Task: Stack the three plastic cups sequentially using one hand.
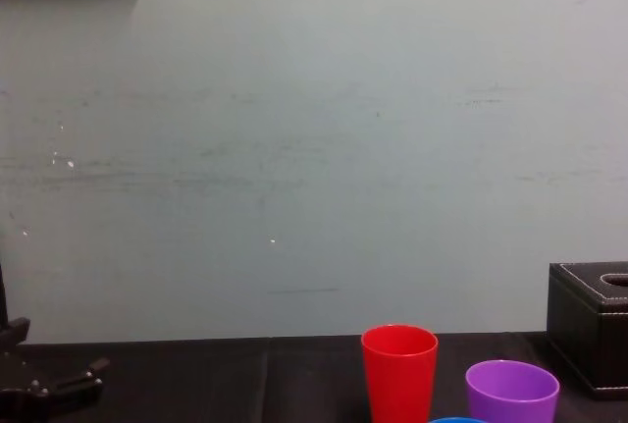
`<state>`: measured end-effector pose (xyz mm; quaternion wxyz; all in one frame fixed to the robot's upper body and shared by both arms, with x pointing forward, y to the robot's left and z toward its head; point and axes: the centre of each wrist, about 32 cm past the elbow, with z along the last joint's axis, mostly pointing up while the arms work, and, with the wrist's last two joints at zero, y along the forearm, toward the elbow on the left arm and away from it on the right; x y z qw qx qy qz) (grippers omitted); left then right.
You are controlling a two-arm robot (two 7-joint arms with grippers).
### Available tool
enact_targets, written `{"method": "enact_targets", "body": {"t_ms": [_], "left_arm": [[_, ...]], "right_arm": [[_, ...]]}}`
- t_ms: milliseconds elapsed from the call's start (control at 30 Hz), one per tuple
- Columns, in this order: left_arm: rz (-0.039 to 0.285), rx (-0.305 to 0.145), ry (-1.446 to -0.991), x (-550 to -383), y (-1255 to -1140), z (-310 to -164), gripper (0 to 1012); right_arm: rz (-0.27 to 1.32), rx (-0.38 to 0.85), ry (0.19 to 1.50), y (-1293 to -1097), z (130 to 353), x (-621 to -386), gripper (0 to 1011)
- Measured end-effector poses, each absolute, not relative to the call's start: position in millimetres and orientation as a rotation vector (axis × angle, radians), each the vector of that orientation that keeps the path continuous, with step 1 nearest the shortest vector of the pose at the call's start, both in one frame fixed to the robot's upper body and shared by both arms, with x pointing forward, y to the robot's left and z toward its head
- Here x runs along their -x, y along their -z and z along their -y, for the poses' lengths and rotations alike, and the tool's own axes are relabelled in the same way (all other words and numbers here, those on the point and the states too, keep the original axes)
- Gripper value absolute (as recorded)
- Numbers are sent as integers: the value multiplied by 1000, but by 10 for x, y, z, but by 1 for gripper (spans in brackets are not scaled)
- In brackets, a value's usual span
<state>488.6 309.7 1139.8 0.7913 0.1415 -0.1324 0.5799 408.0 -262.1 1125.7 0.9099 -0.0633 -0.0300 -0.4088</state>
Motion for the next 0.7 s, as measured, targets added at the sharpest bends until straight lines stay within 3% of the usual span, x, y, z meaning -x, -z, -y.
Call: {"method": "enact_targets", "body": {"t_ms": [700], "left_arm": [[285, -305, -1248, -4886, -11398, -3097, 1005]], "right_arm": [[49, 131, 846, -11136, 2377, -4270, 1004]]}}
